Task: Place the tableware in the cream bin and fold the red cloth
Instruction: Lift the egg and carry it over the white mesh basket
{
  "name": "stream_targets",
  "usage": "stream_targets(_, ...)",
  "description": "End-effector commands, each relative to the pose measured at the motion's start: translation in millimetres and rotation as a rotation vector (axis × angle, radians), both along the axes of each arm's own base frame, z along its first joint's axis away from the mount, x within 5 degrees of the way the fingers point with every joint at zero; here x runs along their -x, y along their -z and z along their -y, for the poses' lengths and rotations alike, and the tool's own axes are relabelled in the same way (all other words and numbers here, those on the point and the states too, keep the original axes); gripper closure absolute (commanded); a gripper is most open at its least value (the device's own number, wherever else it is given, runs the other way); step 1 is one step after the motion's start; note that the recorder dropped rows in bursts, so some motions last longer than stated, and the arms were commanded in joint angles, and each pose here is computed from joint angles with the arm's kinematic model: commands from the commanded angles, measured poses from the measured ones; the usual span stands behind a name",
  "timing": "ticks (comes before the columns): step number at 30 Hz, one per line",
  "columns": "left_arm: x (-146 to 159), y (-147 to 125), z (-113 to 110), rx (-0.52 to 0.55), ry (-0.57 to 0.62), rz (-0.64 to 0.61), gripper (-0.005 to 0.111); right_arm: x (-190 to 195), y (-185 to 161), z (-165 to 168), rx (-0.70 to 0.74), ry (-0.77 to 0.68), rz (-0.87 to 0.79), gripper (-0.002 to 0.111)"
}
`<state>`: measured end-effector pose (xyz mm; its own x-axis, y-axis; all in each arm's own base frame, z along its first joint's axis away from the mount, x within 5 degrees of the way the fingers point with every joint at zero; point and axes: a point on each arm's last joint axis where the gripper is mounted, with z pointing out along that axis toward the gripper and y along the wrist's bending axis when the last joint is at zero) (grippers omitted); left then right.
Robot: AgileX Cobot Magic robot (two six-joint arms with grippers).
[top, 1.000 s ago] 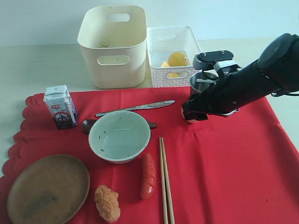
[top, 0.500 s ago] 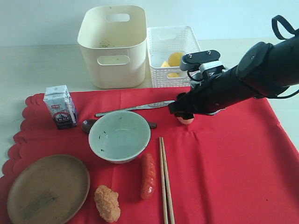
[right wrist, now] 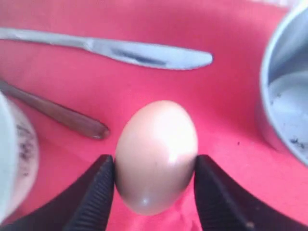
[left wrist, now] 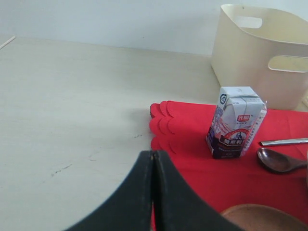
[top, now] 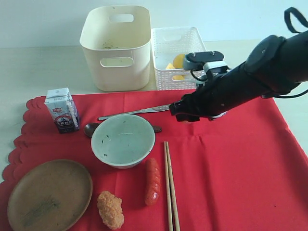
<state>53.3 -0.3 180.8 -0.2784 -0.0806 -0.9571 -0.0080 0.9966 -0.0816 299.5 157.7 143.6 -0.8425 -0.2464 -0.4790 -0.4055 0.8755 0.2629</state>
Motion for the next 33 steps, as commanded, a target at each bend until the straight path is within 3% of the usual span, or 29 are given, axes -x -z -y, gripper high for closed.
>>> stream_targets(1,0,0,0,-0.001,-0.001,0.015,0.107,5,-36,0,-0.049,-0.011,0.081,0.108)
stream_targets(8,0,0,0,-0.001,-0.001,0.015,0.107,8,-93,7,-0.127,0.041,0.241,0.108)
stream_targets(16,0,0,0,-0.001,-0.001,0.015,0.107,-29,-132,18,-0.197,0.062,0.266,0.108)
stream_targets(23,0,0,0,-0.001,-0.001,0.015,0.107,-66,-132,15,-0.187,0.036,0.212,0.108)
stream_targets(33,0,0,0,-0.001,-0.001,0.015,0.107,-114,-92,2,-0.107,0.017,0.112,0.108)
